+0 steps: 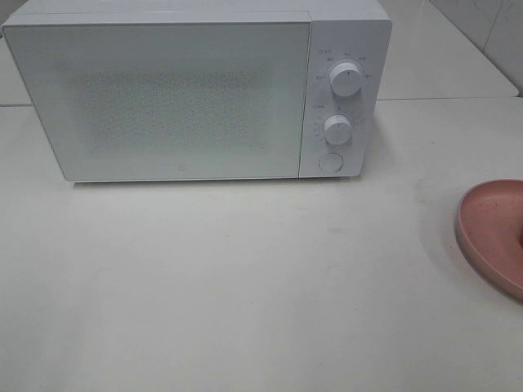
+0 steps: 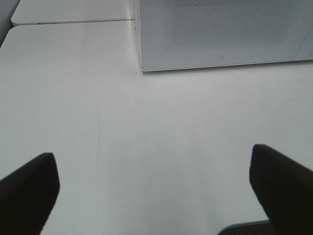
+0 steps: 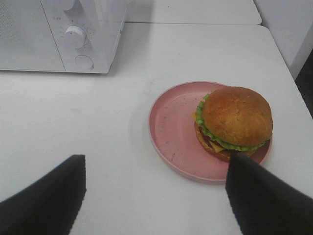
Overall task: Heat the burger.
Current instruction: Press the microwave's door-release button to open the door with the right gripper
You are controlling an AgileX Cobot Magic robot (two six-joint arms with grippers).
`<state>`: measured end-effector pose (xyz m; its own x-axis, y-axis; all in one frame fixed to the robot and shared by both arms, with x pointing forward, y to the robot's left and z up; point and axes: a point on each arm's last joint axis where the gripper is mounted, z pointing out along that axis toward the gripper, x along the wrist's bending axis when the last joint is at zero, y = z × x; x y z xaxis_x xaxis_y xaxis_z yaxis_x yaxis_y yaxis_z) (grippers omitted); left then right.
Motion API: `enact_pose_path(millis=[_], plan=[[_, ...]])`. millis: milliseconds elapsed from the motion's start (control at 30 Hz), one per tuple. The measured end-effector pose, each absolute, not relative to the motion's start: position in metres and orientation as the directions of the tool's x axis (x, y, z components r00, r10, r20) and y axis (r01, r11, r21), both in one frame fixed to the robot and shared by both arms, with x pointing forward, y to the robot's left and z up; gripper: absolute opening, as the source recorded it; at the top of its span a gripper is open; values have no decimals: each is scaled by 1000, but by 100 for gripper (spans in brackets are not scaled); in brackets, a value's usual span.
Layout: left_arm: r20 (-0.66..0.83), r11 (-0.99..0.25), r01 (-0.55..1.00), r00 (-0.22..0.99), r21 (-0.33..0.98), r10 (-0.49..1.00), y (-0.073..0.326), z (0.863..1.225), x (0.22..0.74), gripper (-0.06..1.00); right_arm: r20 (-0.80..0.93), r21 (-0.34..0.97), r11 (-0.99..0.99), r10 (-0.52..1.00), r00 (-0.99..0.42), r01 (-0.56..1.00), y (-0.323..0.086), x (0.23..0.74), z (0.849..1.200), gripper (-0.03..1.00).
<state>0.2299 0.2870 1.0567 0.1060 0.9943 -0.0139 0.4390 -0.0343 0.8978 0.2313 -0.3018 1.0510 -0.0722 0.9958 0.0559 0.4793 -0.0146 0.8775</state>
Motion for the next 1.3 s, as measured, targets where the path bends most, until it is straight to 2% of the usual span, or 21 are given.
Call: enact_pose_path(millis=[633, 833, 1300], plan=[[-14, -34, 439, 106, 898, 994, 287, 1057, 230, 98, 62, 878, -22, 996, -69, 479, -302, 231, 1051, 76], [-14, -34, 439, 106, 898, 994, 287, 1057, 230, 98, 80, 898, -44, 995, -65, 437, -302, 228, 1062, 76], [-14, -34, 439, 106, 898, 994, 287, 1057, 230, 98, 85, 884, -47, 995, -61, 466, -298, 261, 1076, 76]])
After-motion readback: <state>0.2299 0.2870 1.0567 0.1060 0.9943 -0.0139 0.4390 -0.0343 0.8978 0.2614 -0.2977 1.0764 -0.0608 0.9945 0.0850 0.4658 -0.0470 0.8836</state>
